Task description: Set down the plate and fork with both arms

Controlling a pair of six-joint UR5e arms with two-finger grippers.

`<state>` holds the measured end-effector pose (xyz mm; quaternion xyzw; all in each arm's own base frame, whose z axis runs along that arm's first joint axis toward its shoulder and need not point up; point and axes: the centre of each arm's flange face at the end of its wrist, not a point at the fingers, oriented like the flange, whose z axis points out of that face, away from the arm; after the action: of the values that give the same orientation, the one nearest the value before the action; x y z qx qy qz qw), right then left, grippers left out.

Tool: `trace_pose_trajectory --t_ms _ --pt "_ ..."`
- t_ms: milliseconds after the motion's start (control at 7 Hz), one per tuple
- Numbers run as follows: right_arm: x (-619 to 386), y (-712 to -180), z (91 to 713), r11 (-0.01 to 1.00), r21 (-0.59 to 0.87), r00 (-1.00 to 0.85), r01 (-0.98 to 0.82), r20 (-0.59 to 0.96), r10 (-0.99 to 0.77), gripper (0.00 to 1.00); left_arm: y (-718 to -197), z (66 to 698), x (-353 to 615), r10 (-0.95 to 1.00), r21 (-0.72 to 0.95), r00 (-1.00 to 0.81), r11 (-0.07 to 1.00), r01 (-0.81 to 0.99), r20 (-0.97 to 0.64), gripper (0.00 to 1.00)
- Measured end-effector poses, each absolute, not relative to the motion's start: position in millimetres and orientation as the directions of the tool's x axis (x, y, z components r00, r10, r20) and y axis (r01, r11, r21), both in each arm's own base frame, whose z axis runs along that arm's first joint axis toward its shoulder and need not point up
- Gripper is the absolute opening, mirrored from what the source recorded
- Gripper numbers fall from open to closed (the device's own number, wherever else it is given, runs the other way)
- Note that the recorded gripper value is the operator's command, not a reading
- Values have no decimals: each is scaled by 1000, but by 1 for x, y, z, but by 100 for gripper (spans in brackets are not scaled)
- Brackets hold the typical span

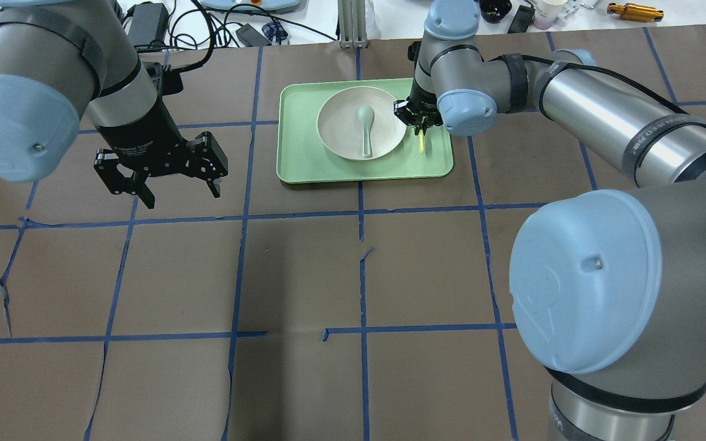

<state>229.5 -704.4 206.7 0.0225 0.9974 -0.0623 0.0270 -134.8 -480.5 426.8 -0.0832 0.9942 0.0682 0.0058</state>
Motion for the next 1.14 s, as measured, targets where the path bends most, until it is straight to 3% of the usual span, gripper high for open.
trace_pose_trajectory --t_ms 143,714,1143 --pt "229 -703 206 991 -127 -997 48 -59 40 100 -481 427 -135 -165 135 -986 977 -167 -23 100" --pt "226 -697 228 988 -146 -998 47 -47 41 100 -482 425 -135 -166 138 -986 976 -167 -22 100" --pt "214 -662 326 992 -121 -999 46 -11 45 100 -481 425 -136 -164 136 -986 977 -165 -21 100"
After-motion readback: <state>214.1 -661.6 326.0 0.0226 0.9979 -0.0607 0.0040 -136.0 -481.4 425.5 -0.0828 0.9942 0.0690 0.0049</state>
